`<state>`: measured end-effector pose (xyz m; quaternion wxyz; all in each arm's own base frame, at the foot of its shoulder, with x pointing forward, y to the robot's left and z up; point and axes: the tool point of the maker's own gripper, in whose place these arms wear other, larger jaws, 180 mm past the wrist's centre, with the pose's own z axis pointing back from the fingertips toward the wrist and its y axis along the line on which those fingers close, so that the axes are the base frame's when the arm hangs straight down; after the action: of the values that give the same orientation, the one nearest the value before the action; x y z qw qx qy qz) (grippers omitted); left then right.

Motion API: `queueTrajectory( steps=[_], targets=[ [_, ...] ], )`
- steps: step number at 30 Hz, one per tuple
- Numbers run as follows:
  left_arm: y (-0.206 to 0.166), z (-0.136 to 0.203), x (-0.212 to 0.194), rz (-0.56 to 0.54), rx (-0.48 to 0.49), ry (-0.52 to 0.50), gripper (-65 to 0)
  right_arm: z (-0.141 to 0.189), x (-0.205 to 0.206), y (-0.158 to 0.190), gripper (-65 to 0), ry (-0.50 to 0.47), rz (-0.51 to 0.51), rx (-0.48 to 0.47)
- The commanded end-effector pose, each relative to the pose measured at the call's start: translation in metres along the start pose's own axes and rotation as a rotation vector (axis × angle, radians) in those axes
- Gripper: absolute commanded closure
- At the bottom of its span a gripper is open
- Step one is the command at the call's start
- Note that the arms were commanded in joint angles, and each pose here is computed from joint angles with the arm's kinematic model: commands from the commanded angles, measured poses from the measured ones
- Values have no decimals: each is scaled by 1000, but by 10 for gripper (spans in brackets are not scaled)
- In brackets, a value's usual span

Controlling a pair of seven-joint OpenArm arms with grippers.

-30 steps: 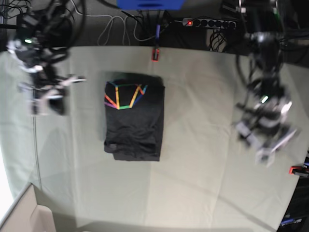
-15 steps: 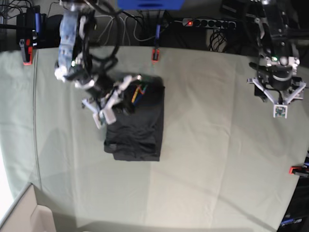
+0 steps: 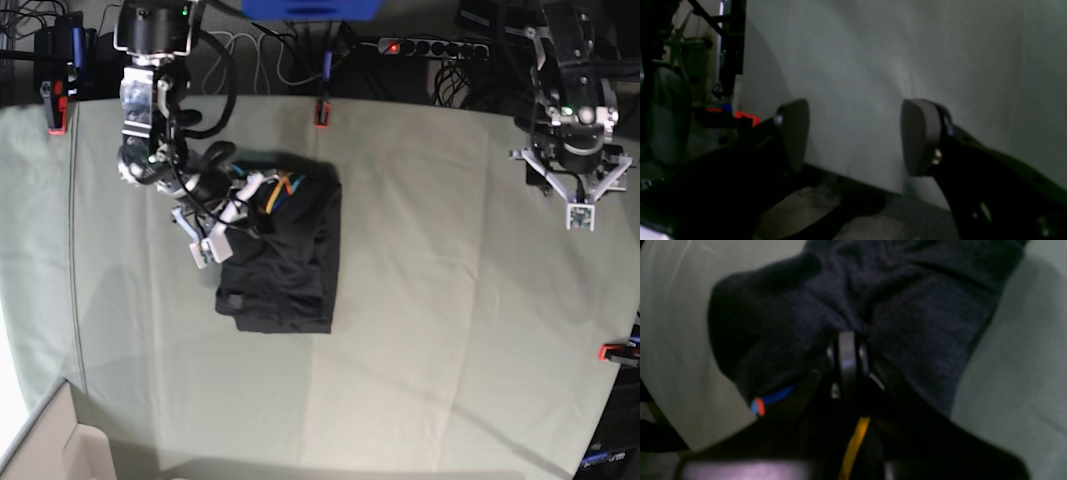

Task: Layout the t-shirt on the table in an organized manner, then fold the t-shirt properly
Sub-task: 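Smooth the printed collar edge of the folded shirt with the right gripper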

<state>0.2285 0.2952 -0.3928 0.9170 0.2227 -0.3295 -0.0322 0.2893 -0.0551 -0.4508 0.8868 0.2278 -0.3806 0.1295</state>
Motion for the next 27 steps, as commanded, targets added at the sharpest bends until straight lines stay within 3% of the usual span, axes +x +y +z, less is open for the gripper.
queueTrajectory(
  steps=[1,4,8,17,21,24,27],
  targets=[
    [7,3,8,-1,23,-32,-417,4,22,-1,0,-52,31,-5],
    [7,3,7,-1,22,-32,-417,24,40,5,0,-112,86,-27],
    [6,2,6,-2,20,-26,-417,30,62,39,0,-180,131,11],
    [6,6,-6,-13,17,-4,-417,-10,14,71,0,-36,87,142],
    [5,7,-14,-19,13,14,-417,-19,1,70,0,5,62,155],
    [5,8,-17,-23,14,16,-417,-15,9,70,0,-17,78,150],
    [5,9,-20,-25,12,25,-417,9,31,71,0,-92,127,115]
  ],
)
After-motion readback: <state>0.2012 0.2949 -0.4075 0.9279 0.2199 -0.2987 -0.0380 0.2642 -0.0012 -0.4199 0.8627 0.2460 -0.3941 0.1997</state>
